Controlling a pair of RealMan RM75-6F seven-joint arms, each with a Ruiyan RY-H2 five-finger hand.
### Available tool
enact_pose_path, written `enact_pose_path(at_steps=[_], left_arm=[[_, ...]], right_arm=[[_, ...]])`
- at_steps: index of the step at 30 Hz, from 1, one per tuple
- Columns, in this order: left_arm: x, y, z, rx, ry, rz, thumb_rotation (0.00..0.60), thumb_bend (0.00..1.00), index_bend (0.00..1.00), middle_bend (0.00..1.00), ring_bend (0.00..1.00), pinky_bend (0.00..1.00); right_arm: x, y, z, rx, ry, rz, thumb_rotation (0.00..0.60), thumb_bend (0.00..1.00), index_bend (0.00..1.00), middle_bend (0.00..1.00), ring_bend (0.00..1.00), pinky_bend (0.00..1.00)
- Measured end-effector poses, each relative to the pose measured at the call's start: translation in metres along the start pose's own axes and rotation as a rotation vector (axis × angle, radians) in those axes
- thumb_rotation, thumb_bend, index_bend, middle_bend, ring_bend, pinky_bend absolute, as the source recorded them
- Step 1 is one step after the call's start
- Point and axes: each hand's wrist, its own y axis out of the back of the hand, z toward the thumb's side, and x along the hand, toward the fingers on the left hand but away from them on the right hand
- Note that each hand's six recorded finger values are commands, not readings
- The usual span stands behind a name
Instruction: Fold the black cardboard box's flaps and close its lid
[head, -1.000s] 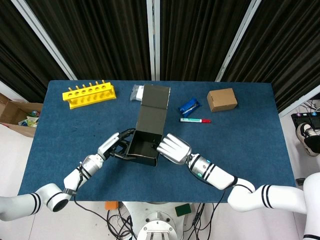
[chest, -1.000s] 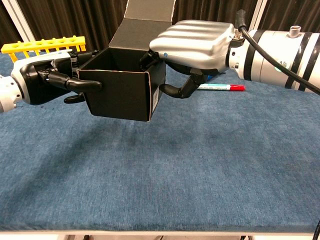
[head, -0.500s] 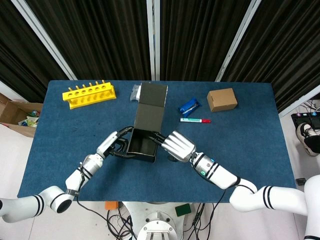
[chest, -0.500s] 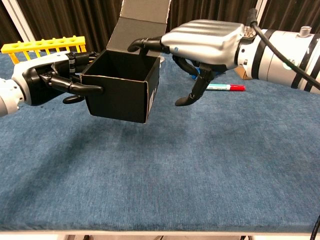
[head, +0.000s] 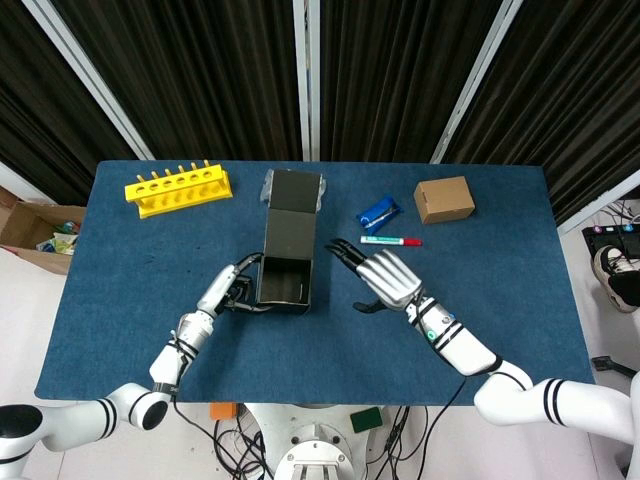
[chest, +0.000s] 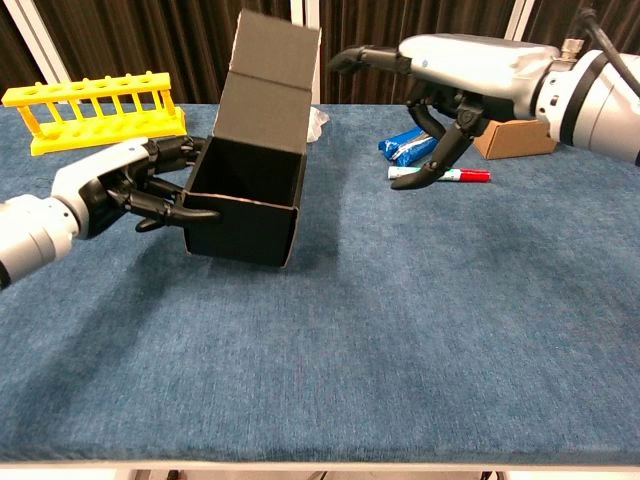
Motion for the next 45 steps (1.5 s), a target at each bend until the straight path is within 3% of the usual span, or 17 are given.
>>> enact_pose_path(at_steps=[9,16,21,25,33,42,45], left_arm=[[-0.004,0.0,0.006,-0.028,-0.044,0.038,0.6,0.08,0.51,0.47,0.73,0.9],[-0.016,0.01,0.024,-0.074,-0.127,0.051,0.6,0.09,0.51,0.47,0.74,0.9],[-0.02,0.004,0.032,-0.092,-0.151,0.02,0.6,0.09,0.51,0.47,0.73,0.9],[-0.024,0.003,0.04,-0.097,-0.183,0.015,0.6,0.09,0.51,0.47,0.73,0.9],[-0.035,0.0,0.06,-0.09,-0.252,-0.022,0.6,0.09,0.51,0.47,0.73,0.9],[-0.032,-0.015,0.063,-0.036,-0.244,-0.082,0.6,0.09,0.51,0.47,0.73,0.9],[-0.027,-0.016,0.058,-0.02,-0.219,-0.085,0.6,0.09,0.51,0.46,0.73,0.9]], right_arm=[[-0.003,-0.012,-0.038,-0.299,-0.148,0.098,0.6,0.18,0.0,0.14,0.7,1.0],[-0.015,-0.012,-0.058,-0.476,-0.21,0.117,0.6,0.18,0.0,0.14,0.7,1.0],[-0.033,-0.007,-0.05,-0.607,-0.188,0.118,0.6,0.19,0.0,0.14,0.7,1.0],[-0.046,0.0,-0.043,-0.687,-0.158,0.117,0.6,0.35,0.0,0.15,0.71,1.0],[-0.066,0.015,-0.045,-0.735,-0.135,0.051,0.6,0.52,0.03,0.23,0.73,1.0],[-0.101,0.023,0.001,-0.801,-0.055,-0.028,0.6,0.36,0.13,0.3,0.74,1.0],[-0.105,0.024,0.019,-0.826,-0.024,-0.018,0.6,0.33,0.15,0.31,0.75,1.0]])
